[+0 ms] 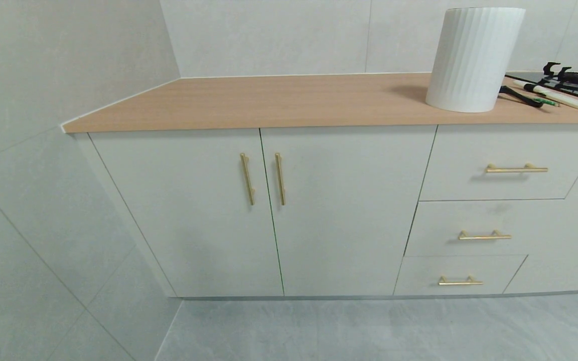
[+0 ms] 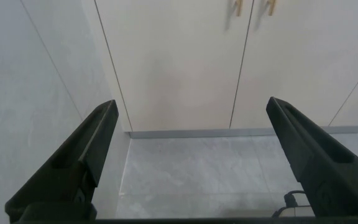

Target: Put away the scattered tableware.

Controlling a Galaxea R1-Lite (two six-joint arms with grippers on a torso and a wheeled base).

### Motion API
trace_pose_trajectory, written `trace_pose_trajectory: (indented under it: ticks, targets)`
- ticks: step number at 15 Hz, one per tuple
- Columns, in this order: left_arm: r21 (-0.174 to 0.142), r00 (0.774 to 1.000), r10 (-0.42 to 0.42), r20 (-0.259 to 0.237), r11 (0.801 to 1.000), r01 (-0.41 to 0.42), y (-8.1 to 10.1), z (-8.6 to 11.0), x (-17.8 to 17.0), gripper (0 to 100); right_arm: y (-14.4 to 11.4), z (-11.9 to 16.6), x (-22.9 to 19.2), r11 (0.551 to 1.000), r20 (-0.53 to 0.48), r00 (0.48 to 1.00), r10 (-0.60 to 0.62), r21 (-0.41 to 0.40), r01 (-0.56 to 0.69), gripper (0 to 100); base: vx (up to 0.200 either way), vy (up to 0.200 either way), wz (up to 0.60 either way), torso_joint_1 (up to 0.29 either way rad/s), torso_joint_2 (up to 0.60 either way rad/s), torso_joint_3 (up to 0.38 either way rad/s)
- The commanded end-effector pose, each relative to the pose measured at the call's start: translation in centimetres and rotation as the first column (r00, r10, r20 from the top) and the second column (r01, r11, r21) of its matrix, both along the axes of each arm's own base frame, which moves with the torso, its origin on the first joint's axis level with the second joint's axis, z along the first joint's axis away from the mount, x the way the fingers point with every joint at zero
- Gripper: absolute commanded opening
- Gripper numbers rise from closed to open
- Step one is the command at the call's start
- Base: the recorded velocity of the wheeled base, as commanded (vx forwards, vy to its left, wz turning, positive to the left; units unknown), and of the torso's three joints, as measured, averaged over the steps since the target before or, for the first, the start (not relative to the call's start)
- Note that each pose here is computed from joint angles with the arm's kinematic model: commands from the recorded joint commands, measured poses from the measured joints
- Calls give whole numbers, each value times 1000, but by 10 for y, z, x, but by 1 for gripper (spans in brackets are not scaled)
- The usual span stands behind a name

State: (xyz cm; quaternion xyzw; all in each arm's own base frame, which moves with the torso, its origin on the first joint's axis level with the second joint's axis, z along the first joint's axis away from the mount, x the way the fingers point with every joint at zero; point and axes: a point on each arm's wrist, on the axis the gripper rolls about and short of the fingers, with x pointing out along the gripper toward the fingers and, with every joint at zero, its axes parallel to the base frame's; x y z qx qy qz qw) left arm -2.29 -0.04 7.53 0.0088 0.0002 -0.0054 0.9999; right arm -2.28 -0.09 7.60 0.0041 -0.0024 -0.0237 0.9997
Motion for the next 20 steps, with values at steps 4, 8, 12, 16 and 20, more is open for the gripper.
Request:
trace_pose_trajectory:
  ticks: [4,8,12,16,20]
  targets:
    - [1,1000,0,-3,1000,0,0,0,0,100,0,0,0,1000,-3,1000,0,0,0,100,0,-200,0,5,1,0]
    - [1,1000,-1,-3,1000,1,0,0,0,100,0,0,0,1000,-3,1000,0,1,0,100,0,-200,0,4,4,0]
    - [2,1000,-1,-3,1000,1,0,0,0,100,0,0,0,1000,-3,1000,0,4,0,100,0,-200,0,2,4,1]
    - [-1,1000,-1,-1,1000,1,0,0,0,100,0,0,0,1000,-3,1000,0,4,0,100,0,-50,0,-1,-1,1]
    - [-1,1000,0,-1,1000,0,0,0,0,100,0,0,0,1000,-3,1000,0,4,0,100,0,0,0,0,0,0]
